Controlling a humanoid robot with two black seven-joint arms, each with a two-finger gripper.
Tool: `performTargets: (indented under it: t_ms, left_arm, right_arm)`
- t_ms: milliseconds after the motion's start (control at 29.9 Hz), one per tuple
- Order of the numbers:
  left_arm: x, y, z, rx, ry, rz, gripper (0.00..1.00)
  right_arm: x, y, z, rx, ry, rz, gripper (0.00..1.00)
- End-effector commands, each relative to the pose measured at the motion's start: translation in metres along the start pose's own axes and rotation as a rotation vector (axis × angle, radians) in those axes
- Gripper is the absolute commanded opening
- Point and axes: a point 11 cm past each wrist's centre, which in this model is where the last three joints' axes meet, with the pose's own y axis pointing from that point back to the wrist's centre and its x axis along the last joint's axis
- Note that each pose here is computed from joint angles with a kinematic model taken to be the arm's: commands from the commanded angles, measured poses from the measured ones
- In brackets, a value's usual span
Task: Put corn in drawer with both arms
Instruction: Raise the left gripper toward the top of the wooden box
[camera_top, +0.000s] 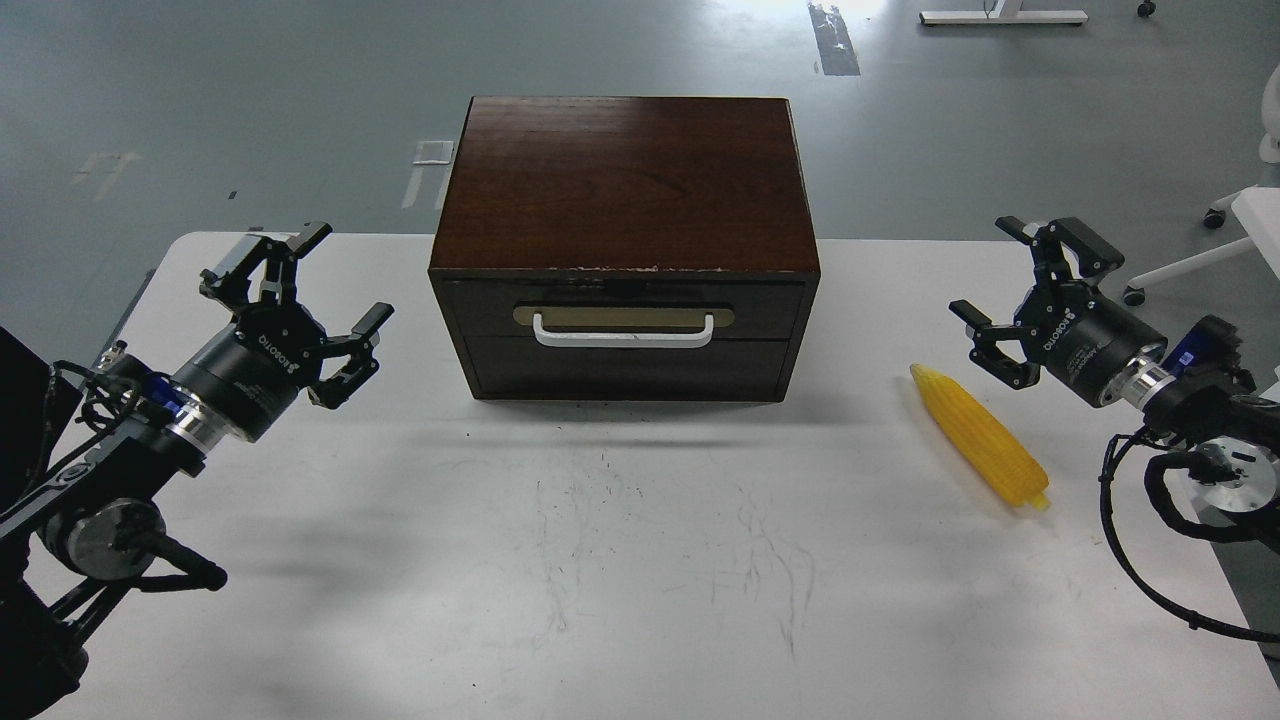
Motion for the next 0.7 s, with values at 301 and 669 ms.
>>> performTargets:
  t_ms: [301, 669]
  left_arm:
    - [0.002, 0.006, -0.005, 0.004, 0.011, 0.013, 0.99]
    - [-0.041, -0.058, 0.128, -0.114, -0.482, -0.27, 0.99]
  right_arm:
    - [0.0, 0.0, -0.002, 0.006, 0.0, 0.002, 0.99]
    - [0.002, -0.002, -0.008, 0.017, 0.01, 0.002, 0.99]
